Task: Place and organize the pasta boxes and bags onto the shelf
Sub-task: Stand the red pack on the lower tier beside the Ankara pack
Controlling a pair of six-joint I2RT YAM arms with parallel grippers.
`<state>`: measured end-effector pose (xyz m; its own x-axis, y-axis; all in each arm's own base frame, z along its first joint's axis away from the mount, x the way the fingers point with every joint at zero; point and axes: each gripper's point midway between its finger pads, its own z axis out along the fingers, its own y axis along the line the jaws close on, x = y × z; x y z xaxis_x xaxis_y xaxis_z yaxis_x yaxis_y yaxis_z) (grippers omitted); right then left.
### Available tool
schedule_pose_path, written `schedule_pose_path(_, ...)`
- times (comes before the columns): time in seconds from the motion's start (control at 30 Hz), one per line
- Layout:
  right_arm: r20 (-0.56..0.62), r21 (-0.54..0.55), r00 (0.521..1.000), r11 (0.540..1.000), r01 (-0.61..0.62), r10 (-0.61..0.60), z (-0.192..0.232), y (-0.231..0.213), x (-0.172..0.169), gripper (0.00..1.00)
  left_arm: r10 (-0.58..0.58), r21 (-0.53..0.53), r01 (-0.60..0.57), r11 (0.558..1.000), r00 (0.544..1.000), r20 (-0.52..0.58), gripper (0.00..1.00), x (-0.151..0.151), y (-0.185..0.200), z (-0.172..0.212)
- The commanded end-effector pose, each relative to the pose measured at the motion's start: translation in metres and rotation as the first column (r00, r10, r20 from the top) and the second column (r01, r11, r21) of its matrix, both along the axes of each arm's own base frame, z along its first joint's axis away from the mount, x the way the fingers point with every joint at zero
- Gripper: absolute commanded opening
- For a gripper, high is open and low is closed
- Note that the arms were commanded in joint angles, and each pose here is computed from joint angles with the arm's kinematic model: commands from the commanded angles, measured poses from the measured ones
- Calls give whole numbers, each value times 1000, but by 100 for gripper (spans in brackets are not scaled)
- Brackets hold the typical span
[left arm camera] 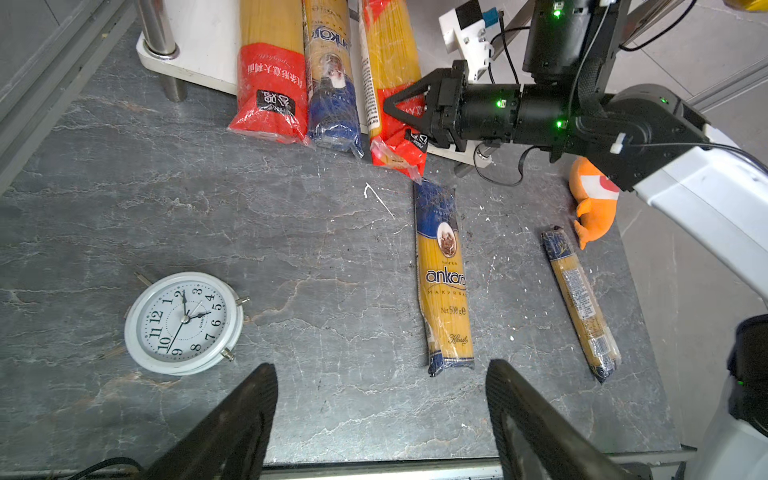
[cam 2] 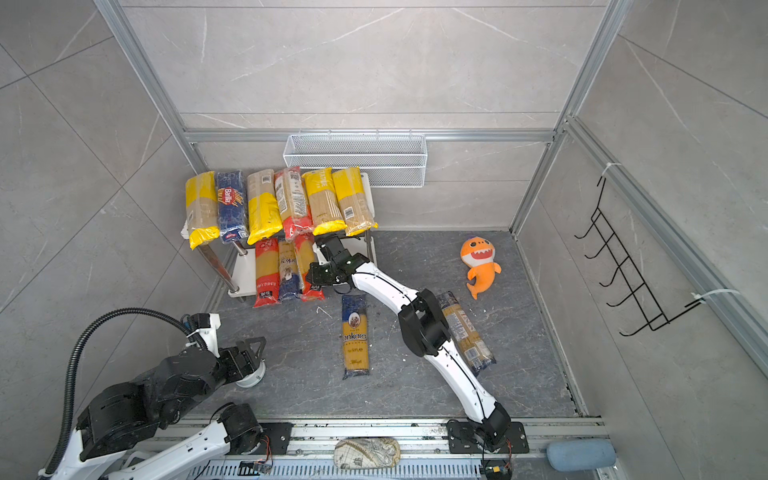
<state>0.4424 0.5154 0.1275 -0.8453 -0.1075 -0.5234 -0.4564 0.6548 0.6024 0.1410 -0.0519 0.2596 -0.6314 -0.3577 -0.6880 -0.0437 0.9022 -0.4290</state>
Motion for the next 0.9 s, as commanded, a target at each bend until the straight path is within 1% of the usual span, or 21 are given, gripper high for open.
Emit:
schedule_pose_path(0.0,104,96,994,994,-45,35,46,16,12,7,36,19,-36,999,999,20,81,2,9,8)
schedule_pose_path(0.07,88,91,996,995,-31,23,39,16,16,15,37,19,-38,999,999,24,81,1,11,10)
schedule_pose_path(0.1,89,84,996,996,-20,13,36,15,19,17,39,19,-39,999,999,27,81,1,12,11)
schedule_pose_path(0.17,93,62,995,998,12,-18,30,10,26,18,41,16,-42,999,999,30,81,0,13,13)
schedule_pose_path(0.27,89,60,995,998,32,-37,26,4,32,19,41,12,-41,999,999,33,81,-1,15,13)
schedule_pose_path(0.3,87,60,995,998,35,-40,26,3,34,25,41,9,-42,999,999,34,82,-2,15,13)
schedule_pose_path(0.37,82,56,996,998,30,-35,25,2,33,41,43,4,-43,999,998,36,81,-3,17,12)
schedule_pose_path(0.4,77,55,997,998,25,-30,25,2,32,51,45,-1,-45,999,998,37,81,-4,18,12)
schedule_pose_path(0.43,74,58,997,998,21,-25,26,2,30,57,46,-7,-46,999,998,39,81,-4,19,12)
schedule_pose_path(0.47,71,59,997,998,20,-24,27,2,29,61,48,-10,-47,999,998,40,81,-5,20,12)
schedule_pose_path(0.53,66,55,998,998,17,-21,27,1,27,64,51,-17,-50,999,998,43,81,-6,22,12)
schedule_pose_path(0.67,53,40,999,999,6,-8,31,-3,20,64,50,-27,-49,998,998,41,81,-8,22,10)
schedule_pose_path(0.77,53,36,998,999,-24,22,39,-4,9,65,49,-31,-47,998,998,42,81,-8,22,9)
schedule_pose_path(0.8,41,20,999,999,-30,29,34,-7,4,66,47,-33,-46,998,998,42,81,-8,22,9)
schedule_pose_path(0.83,54,19,998,999,-35,34,42,-9,-1,66,44,-38,-43,998,998,42,82,-8,22,9)
schedule_pose_path(0.87,61,13,998,999,-35,34,44,-12,-3,69,41,-41,-39,998,998,41,82,-8,21,9)
